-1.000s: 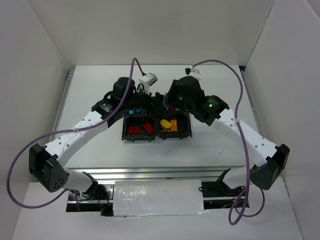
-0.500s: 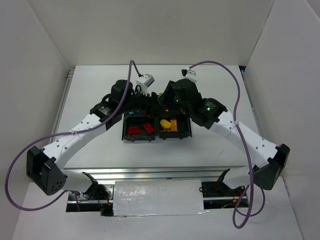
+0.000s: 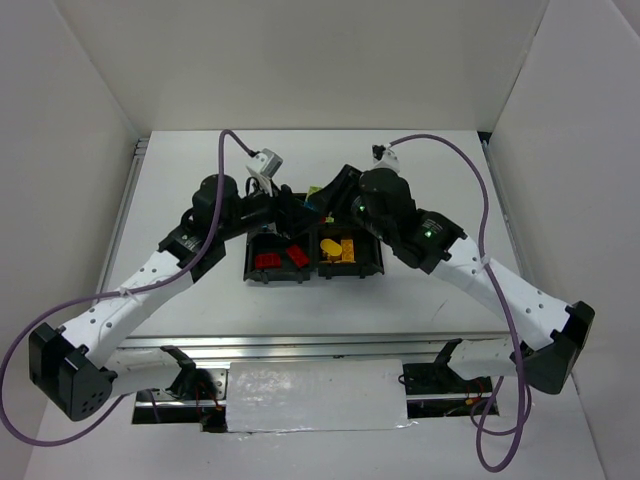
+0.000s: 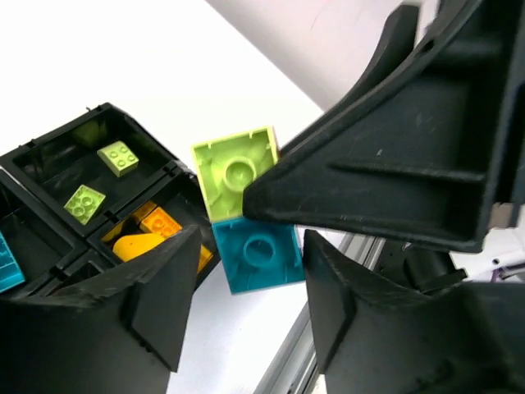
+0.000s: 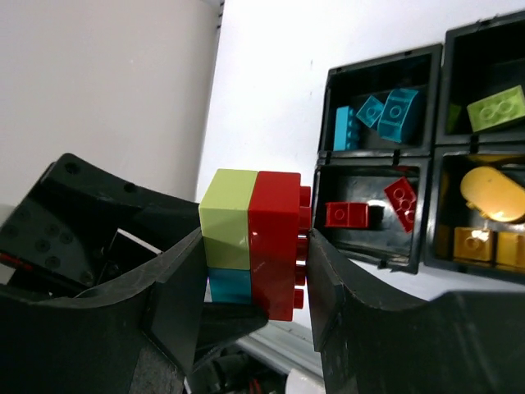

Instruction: Sort the legos into containers by color

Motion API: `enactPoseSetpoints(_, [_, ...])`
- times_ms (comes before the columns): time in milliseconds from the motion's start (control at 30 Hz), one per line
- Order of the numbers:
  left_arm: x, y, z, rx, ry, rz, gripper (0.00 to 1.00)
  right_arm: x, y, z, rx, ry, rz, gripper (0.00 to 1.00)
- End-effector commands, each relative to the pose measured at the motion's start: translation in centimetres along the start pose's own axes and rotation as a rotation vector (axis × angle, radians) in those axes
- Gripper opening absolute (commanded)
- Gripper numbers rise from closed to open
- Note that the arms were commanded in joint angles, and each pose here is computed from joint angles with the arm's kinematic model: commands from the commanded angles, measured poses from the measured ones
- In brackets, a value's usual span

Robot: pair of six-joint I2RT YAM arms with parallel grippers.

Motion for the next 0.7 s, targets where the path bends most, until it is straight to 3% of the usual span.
enactPoseSetpoints(0, [-0.6,-0.1,3.5,0.042,-0.15,0.002,0.63,-1.1,2.1,-0.4,0.082,0.024,0.101,0.0])
enactPoseSetpoints(133, [-0.4,-0.2,3.4,0.04,-0.139,-0.014,0.38,-1.1,2.4,-1.1,0.099,0.06,0.133,0.0])
enactPoseSetpoints(200, [-0.3,-0.1,3.3,0.041,-0.135,-0.011,0.32,-1.2,2.8,-1.5,0.111,0.079,0.158,0.0])
enactPoseSetpoints(333, [-0.4,-0.1,3.2,0.042,-0.139,-0.007,0.0,-1.5,2.8,-1.7,0.119,0.088,0.18,0.0])
enactPoseSetpoints(667, [-0.5,-1.0,2.6,0.068,-0.122,-0.071,0.0,-2.3,2.9,-0.2,0.102,0.039,0.196,0.03])
Point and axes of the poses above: each gripper's point midway between its finger pads, its own x axis out along the fingers, its own y axis along the line the jaws close on, z = x × y, the point moved 1 cm from there along -x, back along the fingers, and after that the axes turned 14 degrees about x, right-handed, at the moved point
